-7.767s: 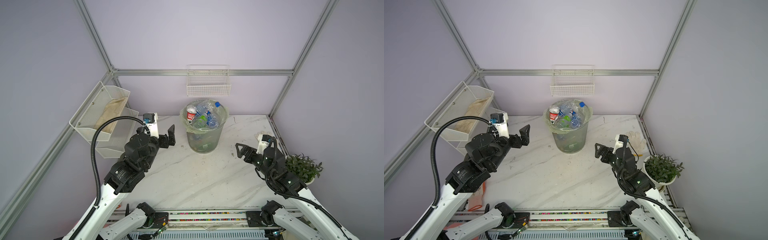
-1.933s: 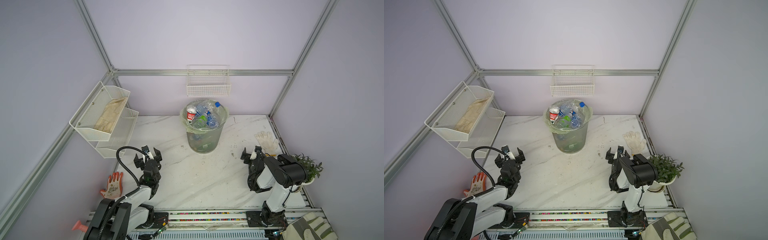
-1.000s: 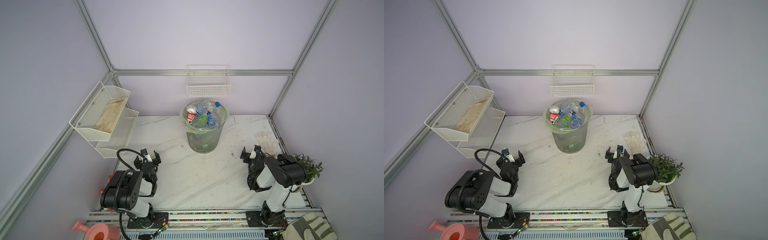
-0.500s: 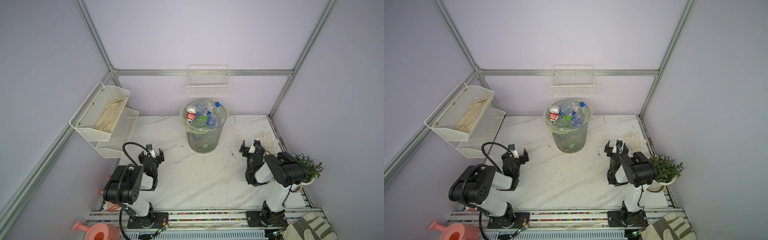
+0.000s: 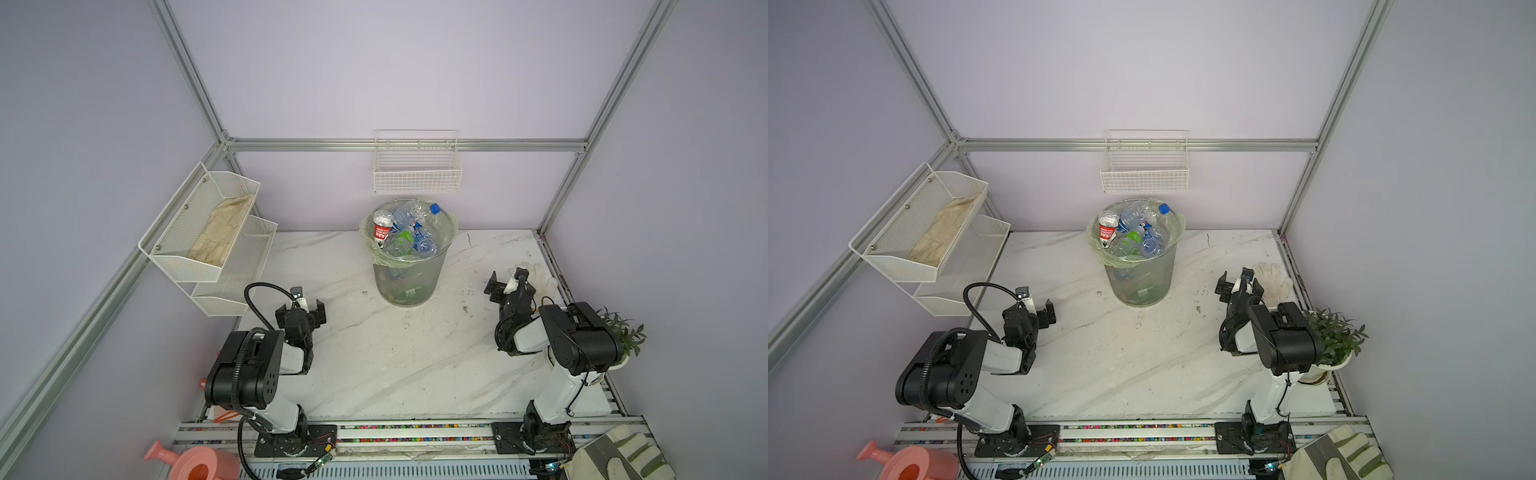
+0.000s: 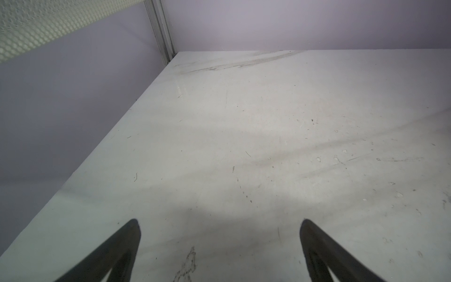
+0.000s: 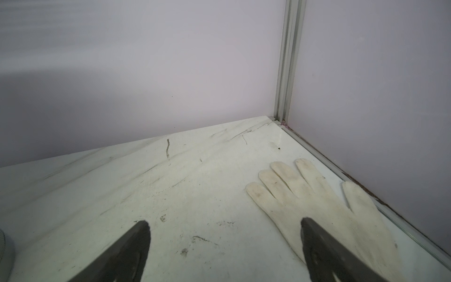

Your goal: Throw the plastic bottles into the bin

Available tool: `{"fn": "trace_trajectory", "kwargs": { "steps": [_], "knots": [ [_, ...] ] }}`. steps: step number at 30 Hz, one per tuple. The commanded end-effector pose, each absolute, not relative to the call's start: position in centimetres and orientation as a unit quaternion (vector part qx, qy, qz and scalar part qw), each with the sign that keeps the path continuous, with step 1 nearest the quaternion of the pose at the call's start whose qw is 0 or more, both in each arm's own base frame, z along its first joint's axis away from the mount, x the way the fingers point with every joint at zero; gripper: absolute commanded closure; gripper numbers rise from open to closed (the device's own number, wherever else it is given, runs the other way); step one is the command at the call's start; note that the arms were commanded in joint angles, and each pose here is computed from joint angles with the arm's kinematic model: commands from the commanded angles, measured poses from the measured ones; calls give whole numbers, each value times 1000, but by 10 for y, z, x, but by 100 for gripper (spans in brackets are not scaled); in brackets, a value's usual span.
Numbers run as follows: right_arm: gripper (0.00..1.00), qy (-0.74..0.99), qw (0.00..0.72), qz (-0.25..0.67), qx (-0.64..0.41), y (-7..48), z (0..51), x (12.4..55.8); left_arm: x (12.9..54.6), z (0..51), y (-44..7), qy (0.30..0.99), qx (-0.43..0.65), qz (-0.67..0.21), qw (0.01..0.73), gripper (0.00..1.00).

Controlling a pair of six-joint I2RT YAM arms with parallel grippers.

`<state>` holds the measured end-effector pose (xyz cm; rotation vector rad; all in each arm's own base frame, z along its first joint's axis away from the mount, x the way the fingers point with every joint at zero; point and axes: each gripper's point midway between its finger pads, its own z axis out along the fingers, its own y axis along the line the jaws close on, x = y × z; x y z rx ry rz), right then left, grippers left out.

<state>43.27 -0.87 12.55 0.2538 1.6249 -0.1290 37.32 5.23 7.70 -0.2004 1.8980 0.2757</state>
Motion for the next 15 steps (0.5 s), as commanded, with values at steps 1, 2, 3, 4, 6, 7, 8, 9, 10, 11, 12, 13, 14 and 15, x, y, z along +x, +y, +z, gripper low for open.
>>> {"fn": "trace_trajectory", "kwargs": {
  "steps": [1,2,3,4,6,7,8,9,10,11,12,13,14,15],
  "knots": [
    [3,713,690,-61,110,-8,137,431,387,119,56,762,-110,105,629,0],
    [3,710,690,-68,121,-13,138,430,382,121,57,756,-114,105,636,0],
    [3,709,690,-71,127,-15,138,429,378,123,58,749,-120,105,643,0],
    [3,705,691,-76,139,-19,139,427,373,123,61,742,-129,109,649,0],
    [3,701,694,-74,144,-20,139,424,374,124,59,740,-120,108,653,0],
    [3,700,694,-75,146,-21,139,424,380,123,51,746,-98,97,652,0],
    [3,701,694,-75,146,-21,139,424,386,121,39,757,-63,79,646,0],
    [3,701,694,-75,147,-21,139,424,393,119,27,766,-28,61,639,0],
    [2,701,693,-79,149,-22,139,424,400,116,13,778,12,42,627,0],
    [2,702,691,-80,149,-22,138,425,402,114,14,785,9,41,617,0],
    [2,703,691,-80,148,-21,138,425,401,112,18,789,-6,46,613,0],
    [2,704,691,-79,146,-21,138,426,404,112,22,792,-12,53,608,0],
    [2,704,691,-79,145,-21,138,426,405,112,22,792,-16,52,608,0],
    [2,704,691,-78,145,-20,138,426,405,112,23,790,-16,51,610,0]
  ]
}}
